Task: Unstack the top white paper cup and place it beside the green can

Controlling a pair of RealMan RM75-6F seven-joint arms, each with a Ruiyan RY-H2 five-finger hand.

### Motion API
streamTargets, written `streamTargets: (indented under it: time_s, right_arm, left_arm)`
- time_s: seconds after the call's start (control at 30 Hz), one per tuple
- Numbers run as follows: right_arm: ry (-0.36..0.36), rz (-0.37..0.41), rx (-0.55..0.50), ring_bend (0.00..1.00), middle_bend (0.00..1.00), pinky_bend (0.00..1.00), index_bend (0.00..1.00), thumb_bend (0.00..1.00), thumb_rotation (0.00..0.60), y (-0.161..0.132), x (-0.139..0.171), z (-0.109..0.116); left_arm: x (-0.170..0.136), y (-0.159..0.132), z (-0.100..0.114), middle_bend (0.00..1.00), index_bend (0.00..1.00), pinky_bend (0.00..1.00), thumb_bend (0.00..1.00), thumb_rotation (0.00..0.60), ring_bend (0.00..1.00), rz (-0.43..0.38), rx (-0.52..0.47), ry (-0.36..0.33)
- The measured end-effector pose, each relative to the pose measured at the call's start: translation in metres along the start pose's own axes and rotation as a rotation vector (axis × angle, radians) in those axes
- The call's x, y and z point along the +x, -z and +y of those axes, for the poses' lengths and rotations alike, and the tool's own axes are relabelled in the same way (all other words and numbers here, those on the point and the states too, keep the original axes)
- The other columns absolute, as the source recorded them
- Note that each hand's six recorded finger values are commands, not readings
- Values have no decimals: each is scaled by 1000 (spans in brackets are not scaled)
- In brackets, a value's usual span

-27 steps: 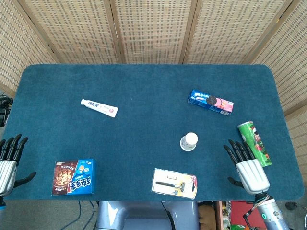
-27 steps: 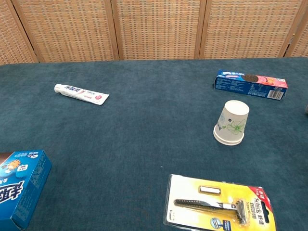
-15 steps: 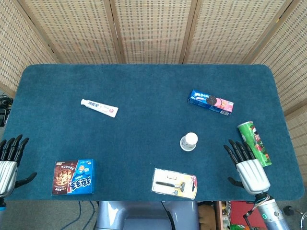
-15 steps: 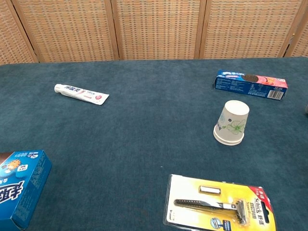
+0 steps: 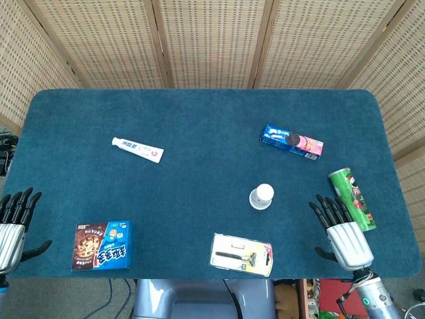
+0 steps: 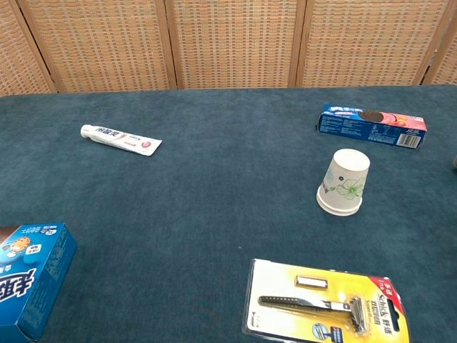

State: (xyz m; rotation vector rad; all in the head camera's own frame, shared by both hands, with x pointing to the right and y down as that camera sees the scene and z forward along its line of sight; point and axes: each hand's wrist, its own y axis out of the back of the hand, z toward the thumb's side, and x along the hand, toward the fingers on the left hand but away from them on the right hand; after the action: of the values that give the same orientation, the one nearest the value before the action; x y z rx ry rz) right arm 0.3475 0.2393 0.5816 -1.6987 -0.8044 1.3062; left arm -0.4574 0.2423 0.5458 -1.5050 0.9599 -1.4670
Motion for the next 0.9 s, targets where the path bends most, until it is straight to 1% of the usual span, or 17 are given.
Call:
streamTargets:
  time_s: [0.17,0.27,0.47,0.57,0.7,0.9]
  right_arm:
    - [25,11,-6,0,0,0,5,0,600,-2,-2,4]
    - [24,21,-6,0,0,0,41,0,600,-4,-6,6]
    - [14,78,10,0,0,0,117,17,600,-14,-34,23]
    - [-16,106,33,0,0,0,143,43,600,-21,-52,30]
    - [-70,149,80,0,0,0,169,64,600,-39,-81,38]
    - [-155,202,130,0,6,0,183,92,600,-66,-114,38]
  left_arm:
    - [0,1,2,0,0,0,0,600,0,6,-7,-8]
    - [1,2,1,0,0,0,0,600,0,12,-5,1]
    - [1,2,1,0,0,0,0,600,0,10,-5,3]
    - [1,1,0,0,0,0,0,600,0,7,-2,8]
    - [1,0,0,0,0,0,0,600,0,4,1,8]
    - [2,1,0,0,0,0,0,600,0,9,0,6]
